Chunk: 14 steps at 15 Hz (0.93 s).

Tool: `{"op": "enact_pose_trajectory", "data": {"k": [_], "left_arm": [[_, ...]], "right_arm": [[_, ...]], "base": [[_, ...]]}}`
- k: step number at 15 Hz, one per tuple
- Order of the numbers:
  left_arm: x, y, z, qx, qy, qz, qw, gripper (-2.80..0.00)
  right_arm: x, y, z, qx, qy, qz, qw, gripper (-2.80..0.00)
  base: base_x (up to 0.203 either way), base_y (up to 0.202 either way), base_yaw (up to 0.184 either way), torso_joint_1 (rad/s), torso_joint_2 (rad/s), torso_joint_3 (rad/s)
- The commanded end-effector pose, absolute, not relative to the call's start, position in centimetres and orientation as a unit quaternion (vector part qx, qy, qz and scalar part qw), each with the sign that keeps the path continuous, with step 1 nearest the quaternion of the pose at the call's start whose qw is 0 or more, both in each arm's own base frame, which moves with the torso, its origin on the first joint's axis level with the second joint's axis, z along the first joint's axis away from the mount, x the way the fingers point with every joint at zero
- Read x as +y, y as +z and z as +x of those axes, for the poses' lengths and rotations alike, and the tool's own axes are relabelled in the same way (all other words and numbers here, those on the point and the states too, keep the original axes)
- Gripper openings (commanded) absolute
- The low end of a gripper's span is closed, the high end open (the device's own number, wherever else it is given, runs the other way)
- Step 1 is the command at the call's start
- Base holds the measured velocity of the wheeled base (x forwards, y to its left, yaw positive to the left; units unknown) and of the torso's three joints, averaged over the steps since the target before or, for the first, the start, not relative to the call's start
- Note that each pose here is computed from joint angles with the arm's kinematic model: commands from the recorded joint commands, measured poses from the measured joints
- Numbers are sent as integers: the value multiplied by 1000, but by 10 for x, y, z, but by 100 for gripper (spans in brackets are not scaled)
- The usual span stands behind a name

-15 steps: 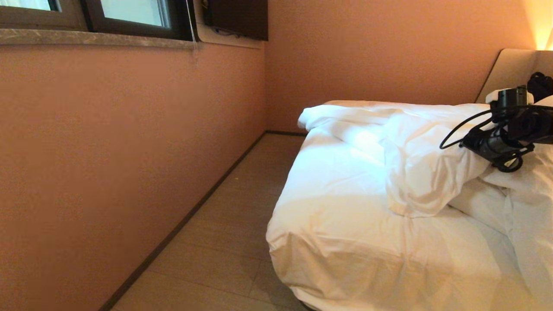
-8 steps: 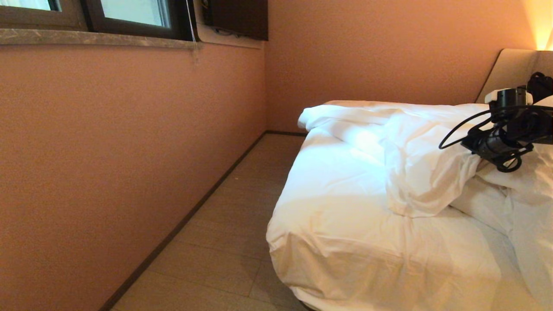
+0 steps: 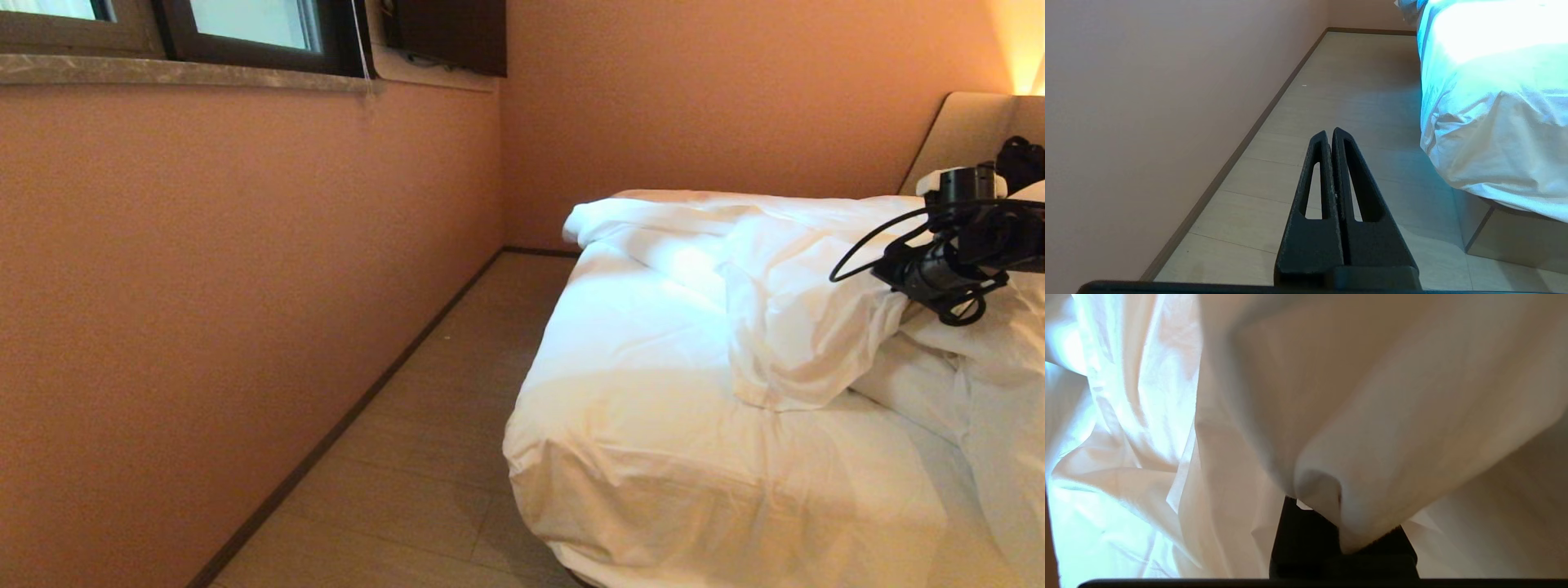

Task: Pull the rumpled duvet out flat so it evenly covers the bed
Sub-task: Hold the folded corner of the quilt, then flatten the corners of the folded blanket

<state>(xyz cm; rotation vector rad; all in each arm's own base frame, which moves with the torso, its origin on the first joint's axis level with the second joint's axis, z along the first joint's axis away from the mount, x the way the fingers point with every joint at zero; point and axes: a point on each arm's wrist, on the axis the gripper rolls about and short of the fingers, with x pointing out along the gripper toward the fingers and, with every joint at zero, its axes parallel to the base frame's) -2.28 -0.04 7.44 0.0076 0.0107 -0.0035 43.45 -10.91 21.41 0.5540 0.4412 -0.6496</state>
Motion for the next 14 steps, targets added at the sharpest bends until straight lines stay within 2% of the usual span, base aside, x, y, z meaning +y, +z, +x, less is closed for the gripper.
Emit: {"op": "enact_pose_trajectory", "data": {"k": [1,10,14], "left_arm": [[0,74,-23,5,-2,4,1000,-280],[0,74,-23,5,-2,4,1000,-280],[0,74,-23,5,-2,4,1000,-280]], "right_arm": [[-105,217,433,211,-309,271,887,-280],[-20,230,435,218,-233,300,899,-280],[32,228,431,252,-189,296,902,-280]], "base": [[0,0,0,0,0,0],[0,0,0,0,0,0],[0,0,0,0,0,0]]}}
